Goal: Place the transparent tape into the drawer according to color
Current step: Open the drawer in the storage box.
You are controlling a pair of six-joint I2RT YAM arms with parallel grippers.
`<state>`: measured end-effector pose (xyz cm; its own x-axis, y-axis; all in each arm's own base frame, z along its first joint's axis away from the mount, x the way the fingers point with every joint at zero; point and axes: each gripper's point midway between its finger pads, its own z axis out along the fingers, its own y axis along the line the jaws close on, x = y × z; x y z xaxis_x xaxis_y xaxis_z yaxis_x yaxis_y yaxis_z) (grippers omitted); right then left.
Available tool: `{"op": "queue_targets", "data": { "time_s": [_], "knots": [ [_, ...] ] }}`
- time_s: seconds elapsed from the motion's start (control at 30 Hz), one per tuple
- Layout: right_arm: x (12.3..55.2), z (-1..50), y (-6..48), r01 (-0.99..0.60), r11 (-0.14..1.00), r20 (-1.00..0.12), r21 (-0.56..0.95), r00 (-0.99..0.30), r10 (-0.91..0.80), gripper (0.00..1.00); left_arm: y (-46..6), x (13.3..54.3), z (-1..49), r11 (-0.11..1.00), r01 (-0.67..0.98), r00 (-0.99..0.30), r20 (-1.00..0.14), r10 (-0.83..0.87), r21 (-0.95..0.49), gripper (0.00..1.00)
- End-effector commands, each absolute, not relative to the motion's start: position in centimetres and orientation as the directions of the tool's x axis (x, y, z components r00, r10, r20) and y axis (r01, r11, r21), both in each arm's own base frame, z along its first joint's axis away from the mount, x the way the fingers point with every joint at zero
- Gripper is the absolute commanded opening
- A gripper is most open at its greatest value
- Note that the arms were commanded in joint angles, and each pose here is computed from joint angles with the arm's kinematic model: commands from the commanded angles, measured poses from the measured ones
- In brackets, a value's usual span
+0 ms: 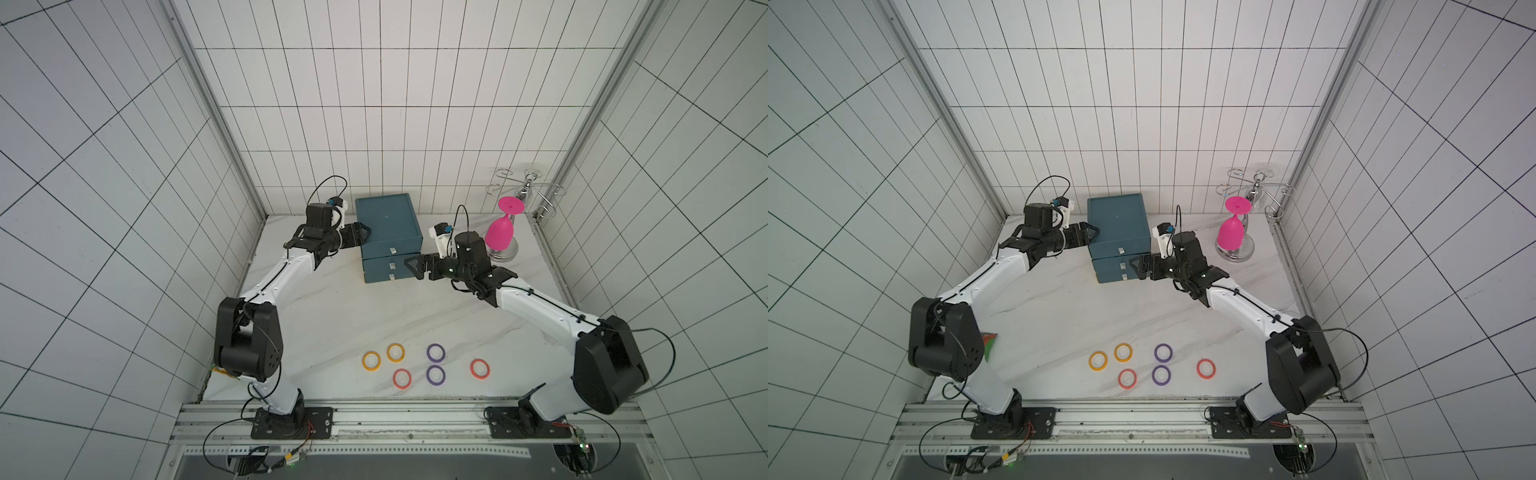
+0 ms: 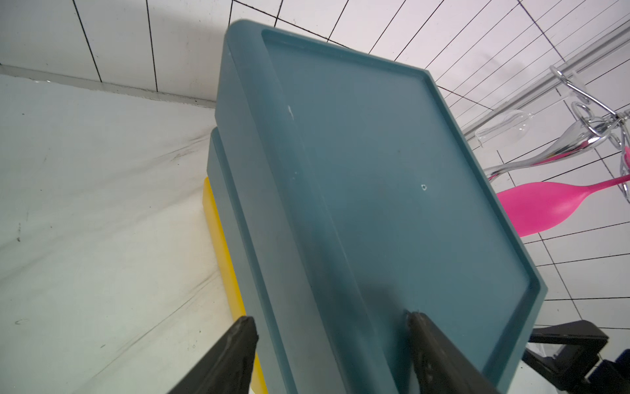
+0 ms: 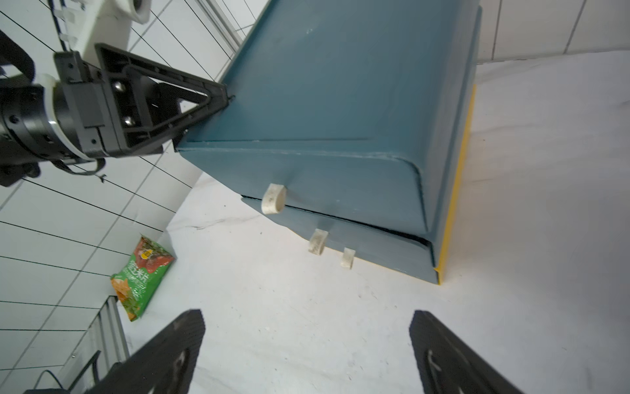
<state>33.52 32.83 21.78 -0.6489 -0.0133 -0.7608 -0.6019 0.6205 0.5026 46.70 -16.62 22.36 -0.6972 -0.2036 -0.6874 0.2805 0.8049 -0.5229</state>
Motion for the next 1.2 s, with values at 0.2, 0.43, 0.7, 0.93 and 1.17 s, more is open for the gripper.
{"op": "queue_targets", "data": {
  "time_s": [0.2, 0.43, 0.7, 0.93, 1.17],
  "knots": [
    [35.2, 24.5, 37.4, -0.587, 0.526, -0.744, 0.616, -0.653, 0.144, 0.80, -18.6, 44.9, 19.5, 0.786, 0.269, -0.772, -0.612, -0.169, -0.557, 0.67],
    [36.8, 24.4, 37.5, -0.543, 0.544, -0.732, 0.639, -0.647, 0.214, 0.66, -19.1, 44.6, 19.2, 0.778, 0.273, -0.782, -0.602, -0.163, -0.565, 0.64],
    [37.9, 24.3, 38.2, -0.511, 0.531, -0.700, 0.676, -0.670, 0.246, 0.57, -19.4, 44.4, 19.4, 0.772, 0.281, -0.785, -0.599, -0.157, -0.571, 0.62],
    [38.2, 23.4, 38.0, -0.472, 0.542, -0.674, 0.696, -0.689, 0.266, 0.52, -19.9, 44.2, 19.4, 0.766, 0.291, -0.788, -0.598, -0.148, -0.573, 0.61],
    [38.8, 23.3, 37.9, -0.452, 0.542, -0.664, 0.708, -0.689, 0.292, 0.37, -19.9, 44.1, 19.6, 0.768, 0.294, -0.785, -0.602, -0.146, -0.569, 0.61]
  ]
}}
